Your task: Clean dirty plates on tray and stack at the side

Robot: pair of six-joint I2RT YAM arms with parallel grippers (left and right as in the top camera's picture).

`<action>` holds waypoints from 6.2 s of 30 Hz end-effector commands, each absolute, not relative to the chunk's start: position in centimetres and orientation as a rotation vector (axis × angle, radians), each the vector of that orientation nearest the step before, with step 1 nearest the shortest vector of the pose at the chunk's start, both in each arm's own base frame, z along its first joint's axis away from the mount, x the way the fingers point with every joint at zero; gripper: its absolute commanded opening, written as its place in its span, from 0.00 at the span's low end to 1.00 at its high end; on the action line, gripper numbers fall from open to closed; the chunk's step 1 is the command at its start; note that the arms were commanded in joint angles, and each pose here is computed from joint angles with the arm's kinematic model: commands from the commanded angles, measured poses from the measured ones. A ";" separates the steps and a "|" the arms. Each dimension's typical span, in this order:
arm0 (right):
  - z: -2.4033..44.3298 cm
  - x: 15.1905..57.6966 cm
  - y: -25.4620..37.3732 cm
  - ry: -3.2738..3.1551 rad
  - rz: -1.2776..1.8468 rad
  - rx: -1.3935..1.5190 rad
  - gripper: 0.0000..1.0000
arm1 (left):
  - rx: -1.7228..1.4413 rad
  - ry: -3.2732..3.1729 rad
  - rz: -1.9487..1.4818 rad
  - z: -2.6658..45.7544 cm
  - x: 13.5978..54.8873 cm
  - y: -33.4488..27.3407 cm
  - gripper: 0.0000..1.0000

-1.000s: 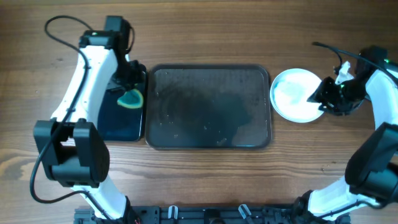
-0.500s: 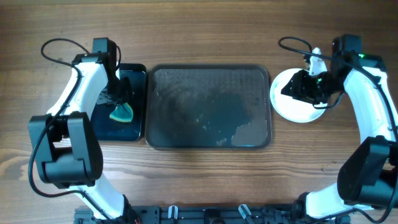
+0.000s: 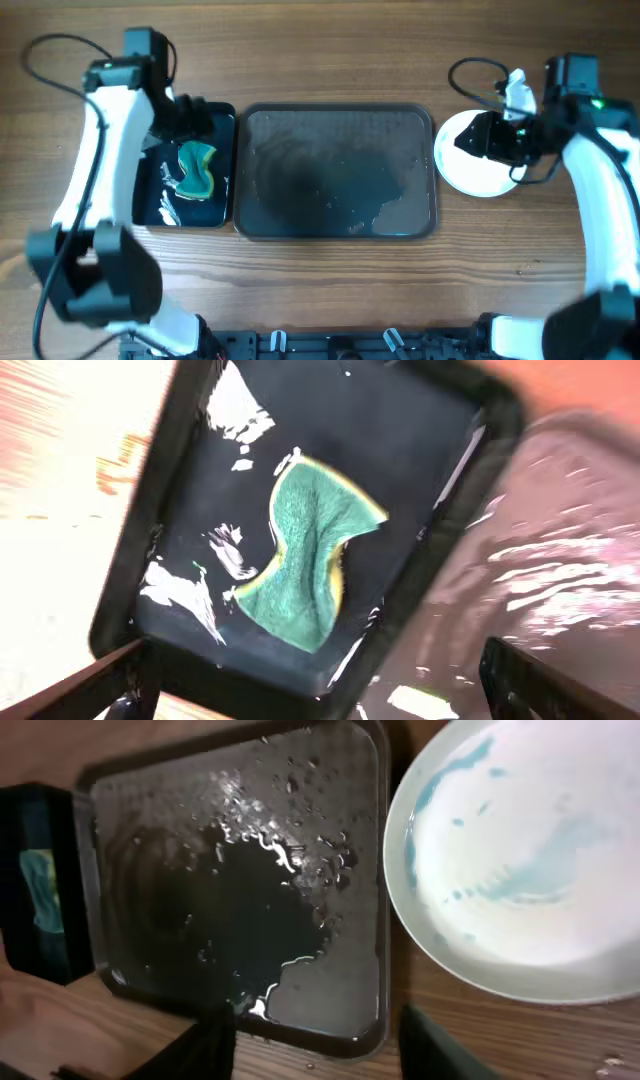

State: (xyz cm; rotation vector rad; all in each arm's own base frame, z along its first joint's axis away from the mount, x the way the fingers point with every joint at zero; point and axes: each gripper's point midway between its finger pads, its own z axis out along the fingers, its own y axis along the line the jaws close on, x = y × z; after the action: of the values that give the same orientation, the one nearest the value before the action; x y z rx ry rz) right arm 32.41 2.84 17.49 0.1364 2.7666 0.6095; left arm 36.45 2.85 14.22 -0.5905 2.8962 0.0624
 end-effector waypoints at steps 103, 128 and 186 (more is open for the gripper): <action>17.7 24.3 4.0 1.564 0.244 -0.112 1.00 | -0.422 1.856 -0.198 22.3 25.1 1.1 1.00; 17.7 24.3 4.0 1.564 0.244 -0.112 1.00 | -0.291 1.643 -0.122 16.2 24.2 1.7 1.00; 17.7 24.3 4.0 1.564 0.244 -0.112 1.00 | -0.256 1.617 -0.145 15.9 24.6 1.1 1.00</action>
State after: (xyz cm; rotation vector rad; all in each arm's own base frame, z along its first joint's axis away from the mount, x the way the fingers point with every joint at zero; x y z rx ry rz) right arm 24.38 3.81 17.56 -0.1113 1.5709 0.2286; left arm 24.58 1.25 16.06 -0.2788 1.6182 -0.1511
